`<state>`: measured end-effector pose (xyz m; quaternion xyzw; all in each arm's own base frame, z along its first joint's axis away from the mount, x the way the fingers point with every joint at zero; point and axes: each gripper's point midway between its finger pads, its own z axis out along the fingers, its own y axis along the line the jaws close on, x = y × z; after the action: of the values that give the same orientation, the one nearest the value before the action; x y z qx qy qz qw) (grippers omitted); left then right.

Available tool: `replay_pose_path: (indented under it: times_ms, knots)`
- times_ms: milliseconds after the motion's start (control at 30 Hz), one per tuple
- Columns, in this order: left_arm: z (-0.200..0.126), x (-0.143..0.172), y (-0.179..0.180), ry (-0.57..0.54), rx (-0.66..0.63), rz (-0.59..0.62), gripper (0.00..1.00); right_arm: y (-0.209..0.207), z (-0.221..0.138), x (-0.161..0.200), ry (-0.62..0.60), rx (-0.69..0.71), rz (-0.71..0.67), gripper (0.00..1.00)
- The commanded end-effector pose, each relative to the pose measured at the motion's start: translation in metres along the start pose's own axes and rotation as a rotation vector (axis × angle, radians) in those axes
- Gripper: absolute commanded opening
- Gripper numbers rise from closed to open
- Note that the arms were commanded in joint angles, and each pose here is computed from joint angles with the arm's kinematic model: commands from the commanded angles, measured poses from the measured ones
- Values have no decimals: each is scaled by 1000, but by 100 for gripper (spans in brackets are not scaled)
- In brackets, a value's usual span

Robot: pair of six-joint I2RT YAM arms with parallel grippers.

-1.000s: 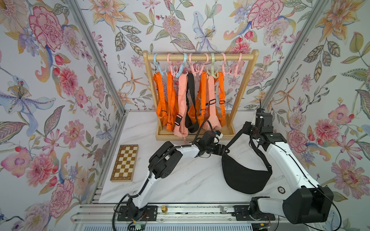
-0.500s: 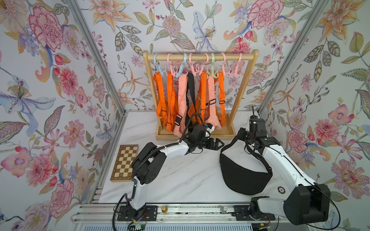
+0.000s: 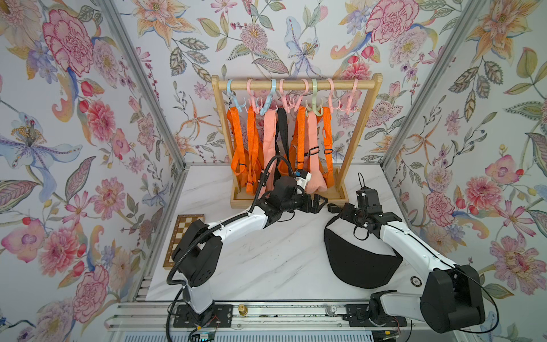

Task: Take the bag off the hook
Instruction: Place the bag at the center of the board, then pick up the bag from the hook.

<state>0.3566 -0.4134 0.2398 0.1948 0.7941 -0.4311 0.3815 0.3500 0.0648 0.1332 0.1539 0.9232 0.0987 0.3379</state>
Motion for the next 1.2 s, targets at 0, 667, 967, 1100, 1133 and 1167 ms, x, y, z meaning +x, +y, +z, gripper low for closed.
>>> replay_pose_path:
  times_ms: [0, 667, 967, 1100, 1133, 1167]
  knots:
    - [-19, -41, 8, -109, -103, 94, 99, -2, -24, -29, -113, 10, 25, 75]
    - [21, -171, 5, -239, -248, 229, 67, 174, -101, -226, -494, -386, -433, 38]
    - [18, -185, 13, -271, -286, 236, 61, 222, -83, -262, -525, -502, -468, 62]
    - [21, -191, 37, -280, -336, 221, 59, 232, -79, -276, -553, -499, -455, 51]
    - [23, -192, 47, -279, -354, 221, 59, 233, -78, -279, -557, -497, -448, 40]
    - [23, -194, 54, -281, -373, 218, 58, 233, -78, -282, -562, -491, -438, 31]
